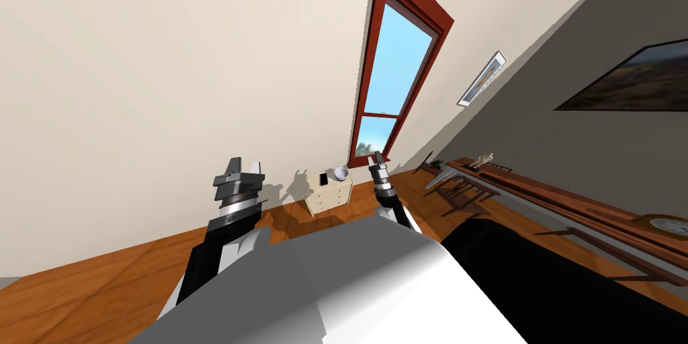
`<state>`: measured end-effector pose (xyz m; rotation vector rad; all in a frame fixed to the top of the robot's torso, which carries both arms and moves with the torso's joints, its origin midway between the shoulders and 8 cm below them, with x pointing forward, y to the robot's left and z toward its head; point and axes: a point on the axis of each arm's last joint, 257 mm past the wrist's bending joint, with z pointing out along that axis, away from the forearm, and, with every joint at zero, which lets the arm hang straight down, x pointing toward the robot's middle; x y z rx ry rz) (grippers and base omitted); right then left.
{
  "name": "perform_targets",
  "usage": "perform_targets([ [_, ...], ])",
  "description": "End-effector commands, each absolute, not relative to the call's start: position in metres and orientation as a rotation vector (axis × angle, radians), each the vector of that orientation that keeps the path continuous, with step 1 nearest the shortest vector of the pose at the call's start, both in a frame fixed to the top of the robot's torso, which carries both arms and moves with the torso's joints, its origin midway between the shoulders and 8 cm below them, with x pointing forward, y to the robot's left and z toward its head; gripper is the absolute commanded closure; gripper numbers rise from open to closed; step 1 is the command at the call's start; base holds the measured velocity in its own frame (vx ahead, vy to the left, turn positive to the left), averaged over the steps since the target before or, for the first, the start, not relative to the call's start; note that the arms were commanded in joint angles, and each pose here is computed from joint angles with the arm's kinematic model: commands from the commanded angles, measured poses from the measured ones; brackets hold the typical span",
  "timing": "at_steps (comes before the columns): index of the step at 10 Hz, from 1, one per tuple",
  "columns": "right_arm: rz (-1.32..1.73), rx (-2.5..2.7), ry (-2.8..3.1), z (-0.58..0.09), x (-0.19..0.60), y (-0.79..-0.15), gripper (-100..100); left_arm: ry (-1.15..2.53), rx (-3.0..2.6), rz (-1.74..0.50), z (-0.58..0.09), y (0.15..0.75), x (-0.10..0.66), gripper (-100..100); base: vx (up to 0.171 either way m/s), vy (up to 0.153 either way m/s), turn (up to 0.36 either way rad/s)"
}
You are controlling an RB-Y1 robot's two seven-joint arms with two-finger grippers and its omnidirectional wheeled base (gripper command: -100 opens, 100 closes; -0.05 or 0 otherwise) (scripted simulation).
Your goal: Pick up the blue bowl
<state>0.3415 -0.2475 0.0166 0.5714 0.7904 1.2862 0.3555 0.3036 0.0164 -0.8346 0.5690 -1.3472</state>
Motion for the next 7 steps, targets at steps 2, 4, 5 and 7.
perform_targets([
  [2,1.253,0.522,0.925,-0.019,0.355,-0.229,-100,0.569,-0.835,-1.347,0.016,0.304,0.355,0,-0.104,0.025,0.089],
  [4,1.235,0.499,0.984,-0.035,0.358,-0.222,-100,0.569,-0.835,-1.347,0.016,0.304,0.355,0,-0.080,0.038,0.060],
  [5,1.215,0.470,1.043,-0.051,0.361,-0.215,-100,0.569,-0.835,-1.347,0.016,0.304,0.355,0,-0.050,0.035,0.094],
  [7,1.164,0.413,1.166,-0.088,0.367,-0.203,-100,0.569,-0.835,-1.347,0.016,0.304,0.355,0,-0.050,0.053,0.174],
])
